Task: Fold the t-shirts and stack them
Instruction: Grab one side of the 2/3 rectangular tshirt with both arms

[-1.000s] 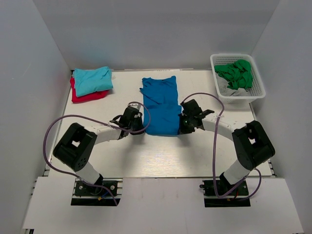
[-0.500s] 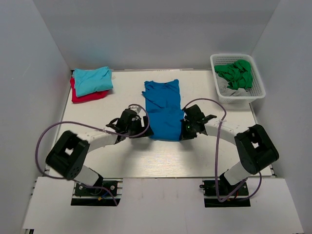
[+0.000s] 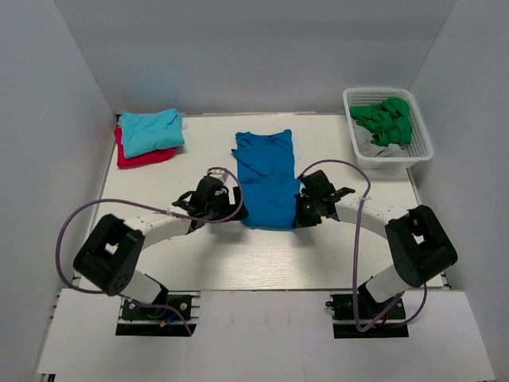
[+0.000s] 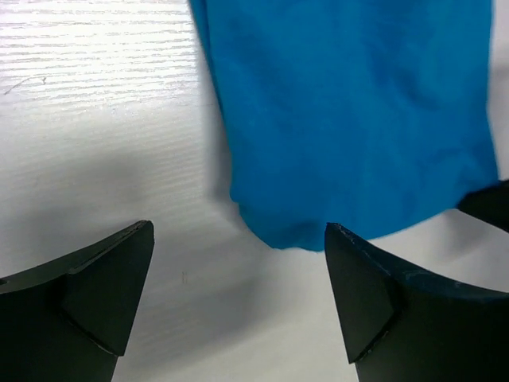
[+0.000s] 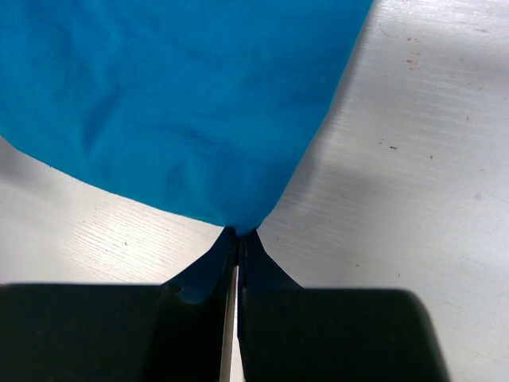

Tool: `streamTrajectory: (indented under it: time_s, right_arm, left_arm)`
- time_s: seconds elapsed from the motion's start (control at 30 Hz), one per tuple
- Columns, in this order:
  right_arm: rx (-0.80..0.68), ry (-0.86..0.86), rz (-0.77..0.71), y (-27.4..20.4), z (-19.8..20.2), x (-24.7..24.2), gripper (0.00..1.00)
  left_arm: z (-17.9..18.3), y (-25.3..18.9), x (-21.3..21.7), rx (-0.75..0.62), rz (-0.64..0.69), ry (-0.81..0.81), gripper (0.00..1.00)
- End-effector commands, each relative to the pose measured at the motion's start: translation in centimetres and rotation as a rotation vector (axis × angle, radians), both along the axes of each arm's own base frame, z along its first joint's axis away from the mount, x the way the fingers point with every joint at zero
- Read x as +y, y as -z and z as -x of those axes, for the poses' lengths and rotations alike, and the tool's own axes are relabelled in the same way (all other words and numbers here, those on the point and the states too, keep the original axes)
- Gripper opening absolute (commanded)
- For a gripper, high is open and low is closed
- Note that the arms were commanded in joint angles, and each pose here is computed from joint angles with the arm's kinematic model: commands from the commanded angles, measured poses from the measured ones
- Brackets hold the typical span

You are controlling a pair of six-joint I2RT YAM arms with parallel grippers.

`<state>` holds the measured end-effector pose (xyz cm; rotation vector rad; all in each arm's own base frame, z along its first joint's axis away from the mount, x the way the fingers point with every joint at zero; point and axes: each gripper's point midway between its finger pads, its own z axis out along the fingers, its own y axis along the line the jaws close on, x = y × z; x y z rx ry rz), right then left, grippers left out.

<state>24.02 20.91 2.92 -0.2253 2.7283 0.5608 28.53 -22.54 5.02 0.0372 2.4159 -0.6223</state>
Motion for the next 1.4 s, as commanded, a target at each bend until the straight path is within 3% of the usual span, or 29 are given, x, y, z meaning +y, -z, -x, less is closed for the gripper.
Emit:
streamTrajectory:
  time_s: [0.0,0.27,0.43,0.7,0.8,1.03,1.2,1.37]
  right_arm:
    - [-0.030,0.003,-0.017,-0.8,-0.8,0.4,0.00]
    - [-0.026,0.010,-0.002,-0.6,-0.9,0.2,0.00]
    - [-0.026,0.019,0.001,-0.6,-1.0,0.2,0.00]
    - [-0.039,0.024,-0.017,-1.1,-1.1,0.3,0.00]
    - [-0.043,0.012,-0.027,-1.2,-0.9,0.4,0.00]
    - [-0.053,-0.002,-0.033,-2.1,0.0,0.2,0.00]
    - [0.022,-0.014,-0.005,-2.2,3.3,-1.3,0.00]
    - [0.079,-0.122,-0.155,-4.9,8.2,0.0,0.00]
  left_arm:
    - [-1.6,-0.5,-1.2,-0.026,0.013,0.004,0.97]
    - [0.2,3.2,-1.5,0.090,-0.007,0.063,0.77]
    - [1.0,3.3,-2.3,0.097,0.048,0.101,0.47]
    - [1.7,1.6,-3.6,0.074,0.133,0.170,0.23]
    - [1.5,0.4,-3.9,0.044,0.157,0.179,0.01]
    - [2.5,-2.9,-3.0,0.001,0.196,0.148,0.00]
    - [5.8,-3.0,-1.4,0.140,0.151,0.116,0.00]
    - [9.4,-4.1,-0.4,0.290,0.110,0.148,0.00]
